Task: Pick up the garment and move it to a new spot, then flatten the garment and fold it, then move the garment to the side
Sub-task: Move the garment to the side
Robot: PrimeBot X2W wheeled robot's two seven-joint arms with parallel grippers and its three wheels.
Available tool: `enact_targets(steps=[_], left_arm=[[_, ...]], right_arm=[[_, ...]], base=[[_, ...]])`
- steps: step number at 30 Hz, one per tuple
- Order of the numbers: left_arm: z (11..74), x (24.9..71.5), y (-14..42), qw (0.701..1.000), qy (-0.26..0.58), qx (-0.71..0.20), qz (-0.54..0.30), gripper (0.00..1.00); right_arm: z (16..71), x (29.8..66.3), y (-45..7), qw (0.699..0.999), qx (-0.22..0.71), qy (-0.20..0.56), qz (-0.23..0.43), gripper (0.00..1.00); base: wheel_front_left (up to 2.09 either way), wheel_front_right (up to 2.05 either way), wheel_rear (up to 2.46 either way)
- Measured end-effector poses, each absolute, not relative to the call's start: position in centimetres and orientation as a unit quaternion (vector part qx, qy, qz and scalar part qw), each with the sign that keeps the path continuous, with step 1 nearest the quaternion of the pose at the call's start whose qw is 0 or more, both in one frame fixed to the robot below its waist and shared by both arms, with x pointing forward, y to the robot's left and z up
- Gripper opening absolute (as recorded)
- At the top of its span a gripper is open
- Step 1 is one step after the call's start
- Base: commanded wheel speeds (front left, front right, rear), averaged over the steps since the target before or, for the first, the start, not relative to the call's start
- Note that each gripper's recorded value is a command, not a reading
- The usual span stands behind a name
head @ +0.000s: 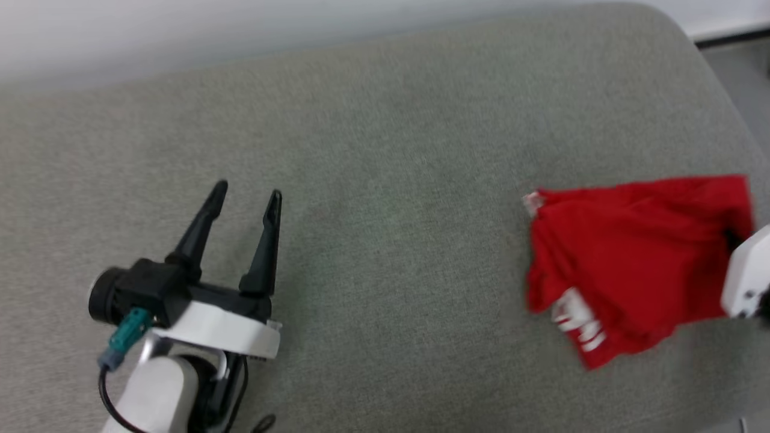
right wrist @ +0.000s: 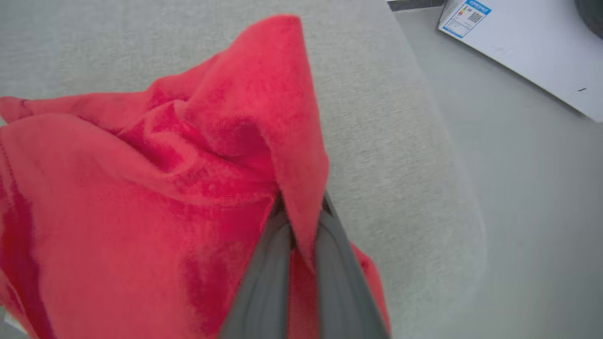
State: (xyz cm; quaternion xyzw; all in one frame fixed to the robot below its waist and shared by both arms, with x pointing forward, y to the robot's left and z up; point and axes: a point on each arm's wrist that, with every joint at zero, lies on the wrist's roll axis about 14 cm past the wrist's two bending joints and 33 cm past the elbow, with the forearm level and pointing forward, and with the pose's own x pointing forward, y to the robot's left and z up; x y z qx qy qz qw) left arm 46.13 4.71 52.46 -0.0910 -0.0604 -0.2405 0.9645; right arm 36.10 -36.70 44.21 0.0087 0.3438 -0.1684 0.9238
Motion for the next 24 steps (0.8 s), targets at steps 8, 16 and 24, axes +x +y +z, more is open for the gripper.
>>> enact_targets(steps=[8, 16, 24], left_arm=[[50.6, 50.2, 2.8, 0.954, -0.063, -0.1, -0.277, 1.0], [47.6, 52.7, 3.5, 0.955, -0.055, -0.104, -0.274, 1.0], [46.8, 52.6, 4.8, 0.96, -0.044, -0.097, -0.258, 1.0]], right_arm=[[45.9, 39.8, -44.7, 0.901, -0.046, 0.334, -0.272, 0.0], [43.8, 41.2, -48.6, 0.874, -0.082, 0.339, -0.337, 0.0], [44.0, 42.4, -47.9, 0.886, -0.113, 0.277, -0.354, 1.0]], base=[[0.0, 0.0, 0.0], [0.0, 0.0, 0.0], [0.0, 0.0, 0.0]])
